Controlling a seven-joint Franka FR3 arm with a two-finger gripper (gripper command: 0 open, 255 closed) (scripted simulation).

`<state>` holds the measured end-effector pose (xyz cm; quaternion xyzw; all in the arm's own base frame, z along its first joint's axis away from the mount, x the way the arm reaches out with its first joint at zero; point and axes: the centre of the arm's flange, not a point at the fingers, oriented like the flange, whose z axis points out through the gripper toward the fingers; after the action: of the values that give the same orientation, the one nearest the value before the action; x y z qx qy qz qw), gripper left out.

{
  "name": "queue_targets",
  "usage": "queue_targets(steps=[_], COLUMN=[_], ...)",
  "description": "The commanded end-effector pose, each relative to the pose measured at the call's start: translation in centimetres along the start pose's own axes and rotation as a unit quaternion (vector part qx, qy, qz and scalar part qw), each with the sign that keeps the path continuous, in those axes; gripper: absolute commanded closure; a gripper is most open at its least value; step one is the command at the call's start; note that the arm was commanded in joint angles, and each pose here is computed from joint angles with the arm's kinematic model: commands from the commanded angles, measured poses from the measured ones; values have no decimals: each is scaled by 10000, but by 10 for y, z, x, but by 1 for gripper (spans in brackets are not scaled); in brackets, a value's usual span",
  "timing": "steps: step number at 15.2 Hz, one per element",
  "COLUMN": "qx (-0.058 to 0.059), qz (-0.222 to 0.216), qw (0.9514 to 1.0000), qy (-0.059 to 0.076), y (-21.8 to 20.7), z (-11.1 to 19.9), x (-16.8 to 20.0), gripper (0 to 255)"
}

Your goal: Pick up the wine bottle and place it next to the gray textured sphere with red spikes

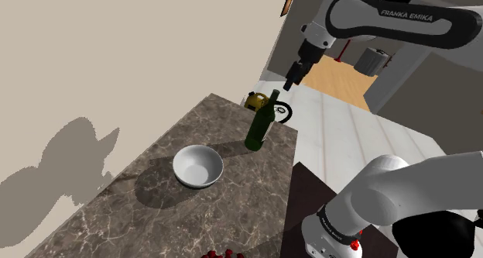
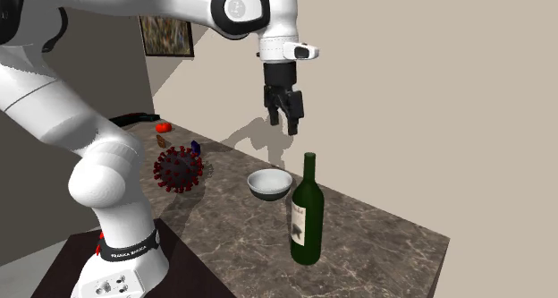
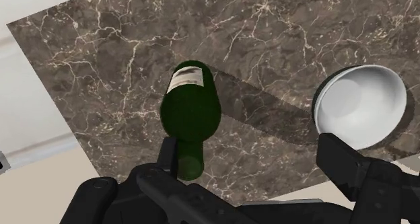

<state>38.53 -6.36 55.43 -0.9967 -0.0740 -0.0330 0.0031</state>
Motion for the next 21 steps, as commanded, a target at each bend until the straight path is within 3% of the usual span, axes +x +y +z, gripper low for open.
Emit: queue_targets(steps=[1,6,13,21], qx=[55,189,189,189], qz=[-11,-36,-36,-36], qw=[10000,9998,9998,9998], qy=[-15,-63,-63,-63], y=[15,49,47,47], z=[17,58,95,98], x=[17,52,52,52], gripper=[0,0,0,0])
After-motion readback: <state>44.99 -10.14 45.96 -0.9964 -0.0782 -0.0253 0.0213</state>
